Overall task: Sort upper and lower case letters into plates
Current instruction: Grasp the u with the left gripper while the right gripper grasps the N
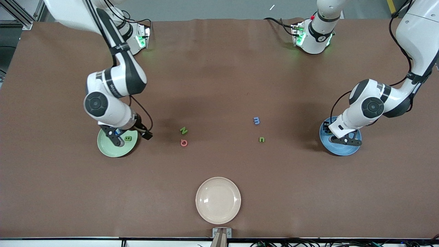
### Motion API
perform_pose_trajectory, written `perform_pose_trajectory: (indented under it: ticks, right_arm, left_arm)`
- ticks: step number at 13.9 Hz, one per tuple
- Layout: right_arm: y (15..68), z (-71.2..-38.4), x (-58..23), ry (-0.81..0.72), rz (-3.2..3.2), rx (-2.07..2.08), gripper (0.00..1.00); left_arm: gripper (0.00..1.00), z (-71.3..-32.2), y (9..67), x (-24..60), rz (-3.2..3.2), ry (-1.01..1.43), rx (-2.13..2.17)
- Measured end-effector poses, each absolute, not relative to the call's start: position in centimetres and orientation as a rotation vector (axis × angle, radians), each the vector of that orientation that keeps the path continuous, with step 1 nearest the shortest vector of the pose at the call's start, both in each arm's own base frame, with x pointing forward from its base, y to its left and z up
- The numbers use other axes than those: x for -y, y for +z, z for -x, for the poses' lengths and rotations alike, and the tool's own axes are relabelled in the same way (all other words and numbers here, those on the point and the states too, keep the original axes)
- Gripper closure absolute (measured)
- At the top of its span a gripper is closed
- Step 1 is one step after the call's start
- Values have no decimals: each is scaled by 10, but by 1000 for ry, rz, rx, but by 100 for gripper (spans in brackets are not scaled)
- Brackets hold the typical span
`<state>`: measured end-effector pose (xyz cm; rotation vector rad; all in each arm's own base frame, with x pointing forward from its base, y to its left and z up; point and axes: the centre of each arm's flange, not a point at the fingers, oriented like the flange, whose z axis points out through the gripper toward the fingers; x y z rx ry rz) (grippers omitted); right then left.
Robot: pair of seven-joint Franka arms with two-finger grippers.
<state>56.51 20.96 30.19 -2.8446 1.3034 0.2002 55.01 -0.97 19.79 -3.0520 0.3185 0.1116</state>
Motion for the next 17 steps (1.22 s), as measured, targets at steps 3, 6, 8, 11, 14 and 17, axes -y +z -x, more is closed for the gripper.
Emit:
perform_pose_trajectory:
  ticks: [3,6,8,11,14,17]
  right_arm:
    - [295,-553,-250,137,2793,-1308,0]
    - [277,-542,-275,118,2800,-1287,0]
    - [263,-536,-289,119,2814,-1273,0]
    - [239,-526,-308,109,2822,-1267,0]
    - [214,-521,-319,88,2823,-1258,2]
    - [200,-518,-322,87,2831,-1256,4]
  left_arm:
    - [7,-558,236,35,3023,185,-327]
    - [0,-568,283,72,3059,216,-266]
    - [0,-568,293,95,3077,201,-187]
    - [0,-562,297,148,3083,181,-94]
    - [0,-560,303,211,3119,155,-53]
    - [0,-565,295,255,3147,164,-2]
